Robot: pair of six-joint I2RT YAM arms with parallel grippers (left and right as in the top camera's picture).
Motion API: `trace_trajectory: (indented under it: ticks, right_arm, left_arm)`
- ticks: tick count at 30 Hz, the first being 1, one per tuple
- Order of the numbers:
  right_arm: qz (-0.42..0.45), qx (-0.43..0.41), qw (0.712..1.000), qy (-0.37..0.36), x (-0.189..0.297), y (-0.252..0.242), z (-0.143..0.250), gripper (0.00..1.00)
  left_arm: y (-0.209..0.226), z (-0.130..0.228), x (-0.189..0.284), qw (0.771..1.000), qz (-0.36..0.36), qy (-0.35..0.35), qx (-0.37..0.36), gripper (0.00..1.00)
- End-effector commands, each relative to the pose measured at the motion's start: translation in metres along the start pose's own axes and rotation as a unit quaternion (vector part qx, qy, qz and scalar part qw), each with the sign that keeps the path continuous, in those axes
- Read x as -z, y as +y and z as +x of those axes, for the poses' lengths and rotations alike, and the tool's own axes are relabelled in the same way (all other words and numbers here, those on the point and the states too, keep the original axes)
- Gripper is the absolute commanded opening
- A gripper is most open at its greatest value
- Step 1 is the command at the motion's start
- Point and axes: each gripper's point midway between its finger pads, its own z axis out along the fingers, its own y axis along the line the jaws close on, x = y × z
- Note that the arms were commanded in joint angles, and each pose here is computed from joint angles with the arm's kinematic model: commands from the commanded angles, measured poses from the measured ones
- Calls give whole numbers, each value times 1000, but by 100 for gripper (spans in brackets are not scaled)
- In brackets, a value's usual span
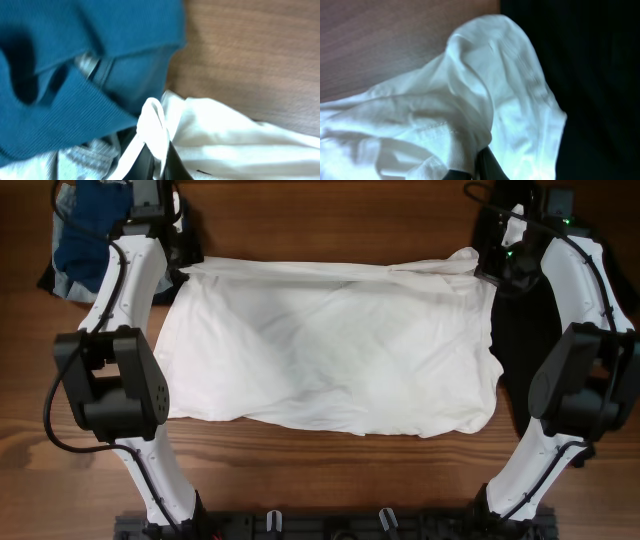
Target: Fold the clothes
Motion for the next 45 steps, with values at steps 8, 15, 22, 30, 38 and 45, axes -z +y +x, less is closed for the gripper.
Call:
trace_trajectory:
  ticks: [8,15,22,30,38,45]
  right_arm:
    - [25,-7,1000,15,6,-16,8,4]
    - [26,4,999,33,7,-17,17,30]
    - [6,8,999,45,10,-10,23,45]
    - [-27,15,998,-57,138,37,27,49]
    - [-22,-29,999,-13,171,39,116,50]
    - [-27,-32,999,5,148,41,180,59]
  left_arm:
    - [2,10,10,1000,14,24,6,4]
    - [4,22,11,999,11,48,5,43]
    - [6,35,15,997,7,76,3,63]
    - [8,22,139,996,29,11,89,74]
    - [15,89,157,982,3,133,138,70]
    - [5,151,152,965,-10,165,203,67]
